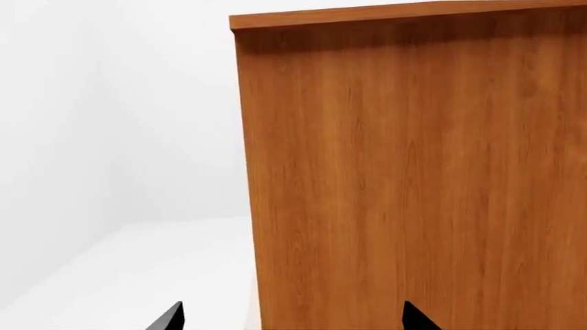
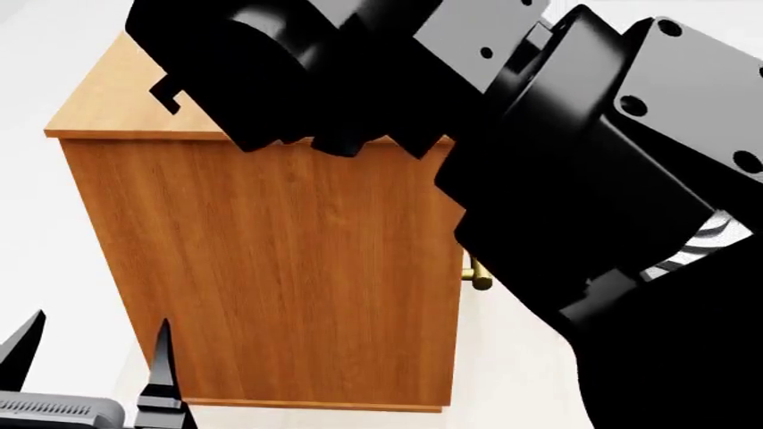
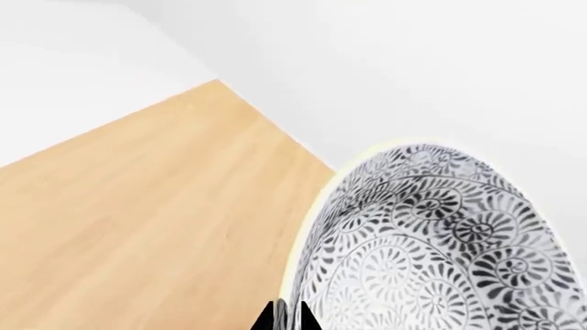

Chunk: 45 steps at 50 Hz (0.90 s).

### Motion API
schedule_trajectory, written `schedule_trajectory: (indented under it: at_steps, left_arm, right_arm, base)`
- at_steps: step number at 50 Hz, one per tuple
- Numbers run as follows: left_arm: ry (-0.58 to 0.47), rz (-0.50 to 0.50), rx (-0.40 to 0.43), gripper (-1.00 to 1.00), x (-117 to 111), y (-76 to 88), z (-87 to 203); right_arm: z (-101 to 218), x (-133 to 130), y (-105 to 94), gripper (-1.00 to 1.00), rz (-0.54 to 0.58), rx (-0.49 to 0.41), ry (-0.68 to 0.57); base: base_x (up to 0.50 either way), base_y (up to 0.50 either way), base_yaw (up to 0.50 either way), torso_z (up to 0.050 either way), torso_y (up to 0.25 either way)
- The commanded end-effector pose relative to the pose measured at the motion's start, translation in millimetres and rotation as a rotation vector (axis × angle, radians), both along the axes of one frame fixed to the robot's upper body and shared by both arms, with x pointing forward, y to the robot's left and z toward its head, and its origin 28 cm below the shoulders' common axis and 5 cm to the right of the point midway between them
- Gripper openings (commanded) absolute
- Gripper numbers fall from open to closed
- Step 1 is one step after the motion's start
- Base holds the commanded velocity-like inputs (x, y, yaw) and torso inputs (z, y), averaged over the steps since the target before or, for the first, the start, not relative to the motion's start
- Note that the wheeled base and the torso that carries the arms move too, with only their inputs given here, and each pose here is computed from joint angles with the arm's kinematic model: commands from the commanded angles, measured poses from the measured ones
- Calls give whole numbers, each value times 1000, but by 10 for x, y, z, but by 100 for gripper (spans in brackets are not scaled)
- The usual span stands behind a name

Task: Put the bowl on the top of the cabinet.

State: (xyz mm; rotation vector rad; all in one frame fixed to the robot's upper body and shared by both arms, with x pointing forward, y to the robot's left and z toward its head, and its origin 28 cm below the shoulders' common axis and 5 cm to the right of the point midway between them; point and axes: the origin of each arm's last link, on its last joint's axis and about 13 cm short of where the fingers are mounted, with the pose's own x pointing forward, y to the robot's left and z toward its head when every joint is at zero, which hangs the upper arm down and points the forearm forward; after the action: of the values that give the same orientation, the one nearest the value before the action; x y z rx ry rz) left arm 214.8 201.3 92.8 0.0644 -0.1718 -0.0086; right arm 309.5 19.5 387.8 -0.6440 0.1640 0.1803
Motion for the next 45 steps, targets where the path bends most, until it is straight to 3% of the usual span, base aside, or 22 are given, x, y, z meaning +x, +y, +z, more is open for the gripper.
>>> schedule_trajectory:
  at_steps: [1, 15, 45]
  left_arm:
    - [1, 0, -1, 100, 0, -1, -6]
    - [4, -1, -5, 100, 2, -4, -7]
    - [7, -1, -4, 100, 8, -7, -29]
  right_arm:
    - [-138, 39, 28, -100, 5, -36, -3]
    - [-289, 21, 88, -100, 39, -81, -2]
    - [-476, 11, 152, -100, 104, -87, 25]
  base:
    - [0, 0, 0, 0, 0]
    - [0, 0, 0, 0, 1]
    - [0, 0, 0, 0, 0]
